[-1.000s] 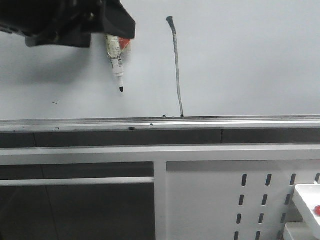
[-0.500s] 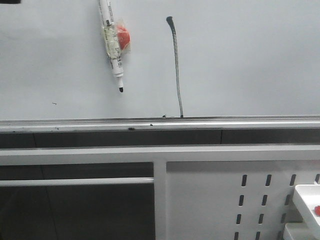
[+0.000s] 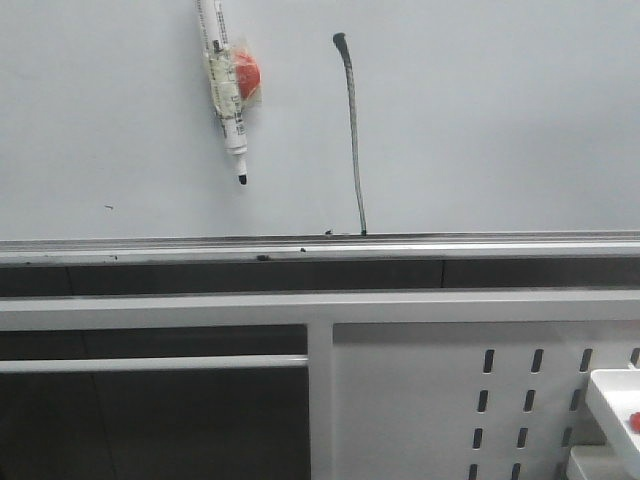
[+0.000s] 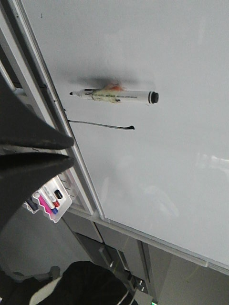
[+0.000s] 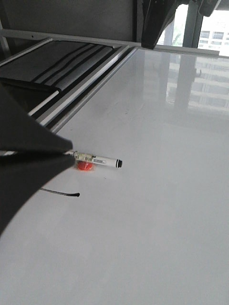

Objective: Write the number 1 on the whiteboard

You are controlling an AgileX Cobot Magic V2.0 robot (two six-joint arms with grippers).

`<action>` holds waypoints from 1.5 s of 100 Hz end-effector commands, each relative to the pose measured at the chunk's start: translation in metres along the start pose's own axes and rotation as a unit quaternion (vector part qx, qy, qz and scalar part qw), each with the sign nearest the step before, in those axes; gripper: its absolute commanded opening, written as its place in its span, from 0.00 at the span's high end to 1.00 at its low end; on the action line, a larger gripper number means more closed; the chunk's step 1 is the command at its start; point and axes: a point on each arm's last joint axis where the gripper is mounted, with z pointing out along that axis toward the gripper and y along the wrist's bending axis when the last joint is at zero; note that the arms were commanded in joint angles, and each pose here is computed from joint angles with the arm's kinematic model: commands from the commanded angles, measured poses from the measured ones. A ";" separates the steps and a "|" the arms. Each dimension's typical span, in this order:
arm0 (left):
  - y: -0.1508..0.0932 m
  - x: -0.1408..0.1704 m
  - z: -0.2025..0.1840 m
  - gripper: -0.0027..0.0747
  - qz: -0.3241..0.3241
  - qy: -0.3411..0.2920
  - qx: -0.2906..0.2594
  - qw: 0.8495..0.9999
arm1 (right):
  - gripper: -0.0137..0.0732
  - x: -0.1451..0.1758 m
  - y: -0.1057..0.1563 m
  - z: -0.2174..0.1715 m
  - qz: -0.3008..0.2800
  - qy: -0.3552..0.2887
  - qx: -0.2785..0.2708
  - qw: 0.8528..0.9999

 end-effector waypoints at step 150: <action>0.060 0.095 -0.015 0.99 0.130 -0.048 -0.293 0.946 | 0.90 -0.013 -0.005 -0.001 0.002 -0.036 0.022 0.999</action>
